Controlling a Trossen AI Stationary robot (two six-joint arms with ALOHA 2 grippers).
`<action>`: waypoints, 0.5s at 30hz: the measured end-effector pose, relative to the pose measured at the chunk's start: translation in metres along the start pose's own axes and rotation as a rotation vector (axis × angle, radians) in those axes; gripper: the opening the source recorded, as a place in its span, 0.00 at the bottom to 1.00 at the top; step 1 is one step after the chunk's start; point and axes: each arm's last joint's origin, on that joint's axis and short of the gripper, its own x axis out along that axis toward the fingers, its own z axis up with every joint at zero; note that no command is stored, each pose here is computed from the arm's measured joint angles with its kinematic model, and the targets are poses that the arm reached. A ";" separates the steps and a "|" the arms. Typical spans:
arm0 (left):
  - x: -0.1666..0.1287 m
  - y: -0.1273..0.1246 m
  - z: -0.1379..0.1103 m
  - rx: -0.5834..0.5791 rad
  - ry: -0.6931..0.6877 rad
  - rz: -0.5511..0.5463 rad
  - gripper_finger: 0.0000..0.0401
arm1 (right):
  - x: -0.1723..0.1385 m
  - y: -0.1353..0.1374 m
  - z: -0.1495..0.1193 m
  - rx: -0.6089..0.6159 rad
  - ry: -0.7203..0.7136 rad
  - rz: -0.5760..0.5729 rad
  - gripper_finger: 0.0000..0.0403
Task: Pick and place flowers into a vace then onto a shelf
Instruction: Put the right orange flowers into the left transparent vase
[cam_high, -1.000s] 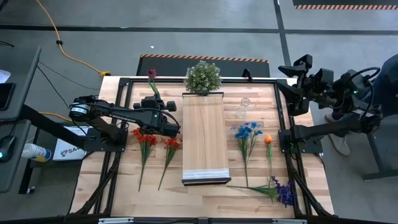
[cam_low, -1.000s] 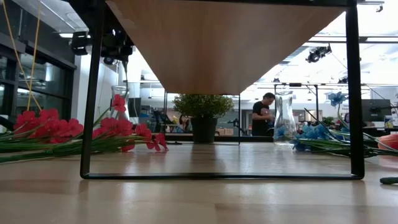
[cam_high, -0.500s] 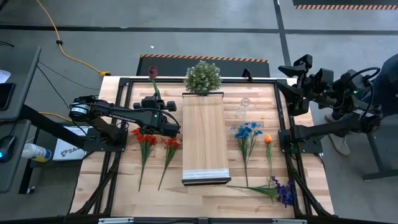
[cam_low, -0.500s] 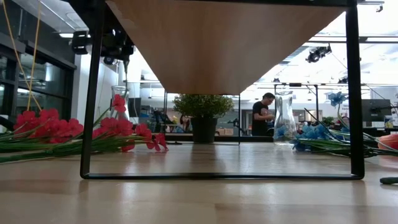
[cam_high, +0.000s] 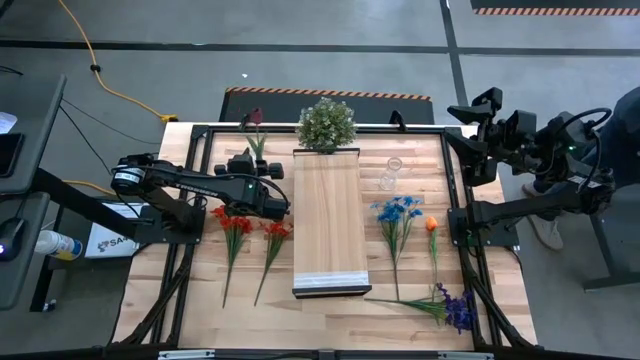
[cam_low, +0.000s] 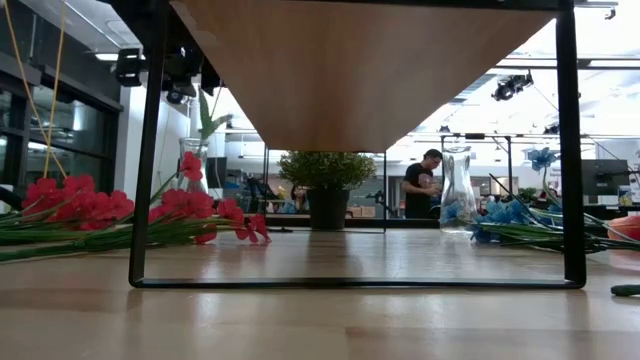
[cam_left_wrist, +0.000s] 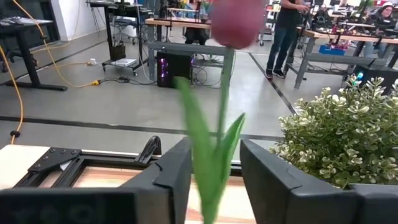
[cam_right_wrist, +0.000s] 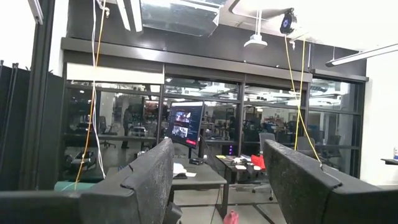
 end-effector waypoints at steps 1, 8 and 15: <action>0.000 0.000 0.000 0.004 0.000 0.000 0.46 | 0.000 0.000 0.000 0.000 0.000 0.000 0.59; -0.010 0.001 0.001 0.124 -0.015 -0.047 0.53 | 0.000 0.000 0.000 0.000 0.000 0.000 0.59; -0.033 0.012 0.010 0.203 -0.050 -0.147 0.56 | 0.000 0.000 0.000 -0.005 0.000 0.000 0.59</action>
